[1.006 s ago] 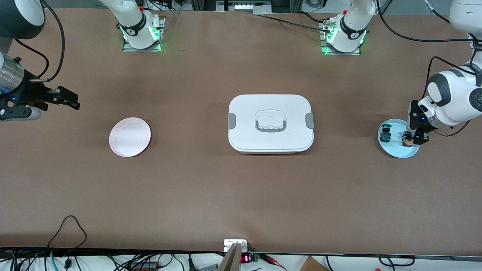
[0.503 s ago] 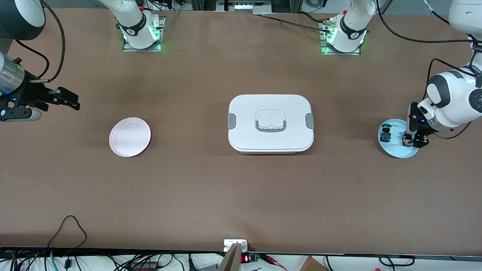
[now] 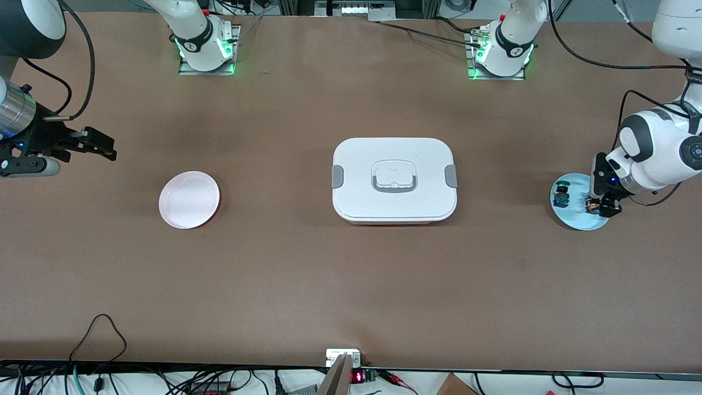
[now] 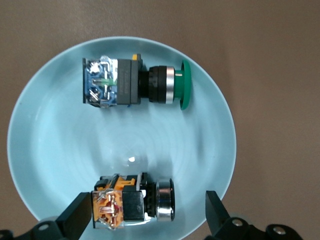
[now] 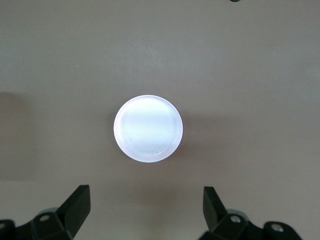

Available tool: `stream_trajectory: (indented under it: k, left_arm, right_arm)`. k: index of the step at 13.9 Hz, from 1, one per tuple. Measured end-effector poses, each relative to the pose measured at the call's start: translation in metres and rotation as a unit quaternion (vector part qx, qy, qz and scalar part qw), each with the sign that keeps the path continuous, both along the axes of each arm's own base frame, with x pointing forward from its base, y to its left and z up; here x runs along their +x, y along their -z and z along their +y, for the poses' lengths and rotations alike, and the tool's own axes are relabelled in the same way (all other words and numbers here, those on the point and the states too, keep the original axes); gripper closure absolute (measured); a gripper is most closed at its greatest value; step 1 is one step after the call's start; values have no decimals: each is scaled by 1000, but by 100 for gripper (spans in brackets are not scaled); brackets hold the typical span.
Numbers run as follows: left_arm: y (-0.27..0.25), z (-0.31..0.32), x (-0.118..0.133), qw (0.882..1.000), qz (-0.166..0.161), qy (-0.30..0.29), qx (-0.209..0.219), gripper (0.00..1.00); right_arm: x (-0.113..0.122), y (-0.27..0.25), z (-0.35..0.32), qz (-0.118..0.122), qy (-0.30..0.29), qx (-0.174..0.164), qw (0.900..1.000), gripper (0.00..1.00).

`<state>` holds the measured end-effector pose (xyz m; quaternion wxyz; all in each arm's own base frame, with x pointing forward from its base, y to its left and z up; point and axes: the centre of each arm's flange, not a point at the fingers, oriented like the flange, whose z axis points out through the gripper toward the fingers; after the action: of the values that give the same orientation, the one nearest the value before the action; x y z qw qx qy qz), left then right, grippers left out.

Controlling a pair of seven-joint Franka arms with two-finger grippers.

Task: Transfer orange switch to right arm and place
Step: 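Lower the left gripper and close it on the orange switch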

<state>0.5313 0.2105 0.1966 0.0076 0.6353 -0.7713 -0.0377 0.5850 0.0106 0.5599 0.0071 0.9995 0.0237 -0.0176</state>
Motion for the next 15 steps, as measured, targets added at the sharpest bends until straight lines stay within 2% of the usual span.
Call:
stream_trajectory:
  k: [8, 15]
  left_arm:
    - [5, 4, 5, 1000, -1, -4, -1, 0]
    - [5, 5, 9, 1000, -5, -6, -2, 0]
  right_arm:
    - [0, -1, 4, -1, -3, 0, 1000, 0]
    - [2, -13, 4, -14, -3, 0, 1000, 0]
